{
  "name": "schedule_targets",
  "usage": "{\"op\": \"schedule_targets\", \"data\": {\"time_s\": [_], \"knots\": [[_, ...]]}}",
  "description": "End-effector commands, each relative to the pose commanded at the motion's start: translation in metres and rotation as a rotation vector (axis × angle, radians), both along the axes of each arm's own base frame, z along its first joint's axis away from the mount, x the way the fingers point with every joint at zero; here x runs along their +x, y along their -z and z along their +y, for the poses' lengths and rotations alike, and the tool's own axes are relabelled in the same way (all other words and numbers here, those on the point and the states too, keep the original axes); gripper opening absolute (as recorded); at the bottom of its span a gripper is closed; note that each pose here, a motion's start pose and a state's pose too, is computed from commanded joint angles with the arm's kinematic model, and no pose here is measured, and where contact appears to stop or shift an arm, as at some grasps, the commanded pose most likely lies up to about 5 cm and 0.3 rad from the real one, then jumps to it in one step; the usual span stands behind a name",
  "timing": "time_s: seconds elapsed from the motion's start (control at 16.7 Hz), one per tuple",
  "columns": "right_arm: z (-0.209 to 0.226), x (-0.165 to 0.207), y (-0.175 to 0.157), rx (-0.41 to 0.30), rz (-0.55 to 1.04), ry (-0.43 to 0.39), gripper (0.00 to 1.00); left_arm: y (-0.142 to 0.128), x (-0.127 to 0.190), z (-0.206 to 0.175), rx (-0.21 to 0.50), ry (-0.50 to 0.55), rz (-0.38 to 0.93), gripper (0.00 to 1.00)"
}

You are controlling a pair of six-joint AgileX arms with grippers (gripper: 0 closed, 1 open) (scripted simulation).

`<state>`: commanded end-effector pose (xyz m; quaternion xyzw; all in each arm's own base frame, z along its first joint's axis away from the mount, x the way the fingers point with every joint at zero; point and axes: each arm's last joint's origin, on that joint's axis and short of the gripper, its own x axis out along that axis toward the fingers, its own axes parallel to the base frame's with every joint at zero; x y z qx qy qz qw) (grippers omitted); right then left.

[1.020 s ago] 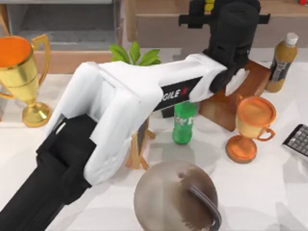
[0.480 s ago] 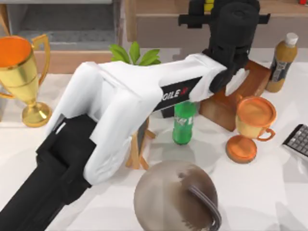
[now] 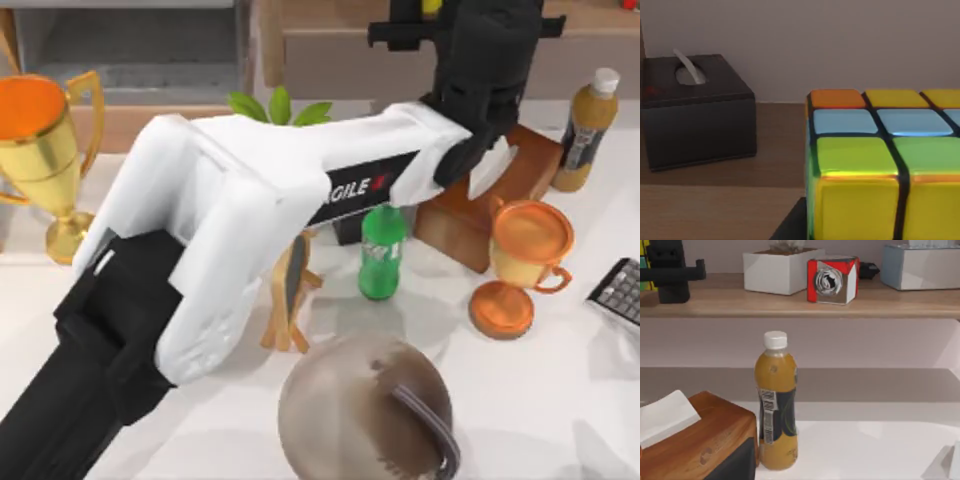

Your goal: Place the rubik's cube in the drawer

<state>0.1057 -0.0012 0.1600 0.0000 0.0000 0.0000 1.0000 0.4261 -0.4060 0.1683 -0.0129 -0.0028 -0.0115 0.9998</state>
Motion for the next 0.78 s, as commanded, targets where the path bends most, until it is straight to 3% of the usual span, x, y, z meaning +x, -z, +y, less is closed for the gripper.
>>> {"op": "schedule_targets", "data": {"time_s": [0.24, 0.78], "knots": [[0.000, 0.000, 0.000, 0.000, 0.000, 0.000, 1.00, 0.004, -0.006, 0.000, 0.035, 0.000, 0.015, 0.00], [0.000, 0.000, 0.000, 0.000, 0.000, 0.000, 1.00, -0.008, -0.009, -0.003, 0.032, 0.013, 0.002, 0.00]]}}
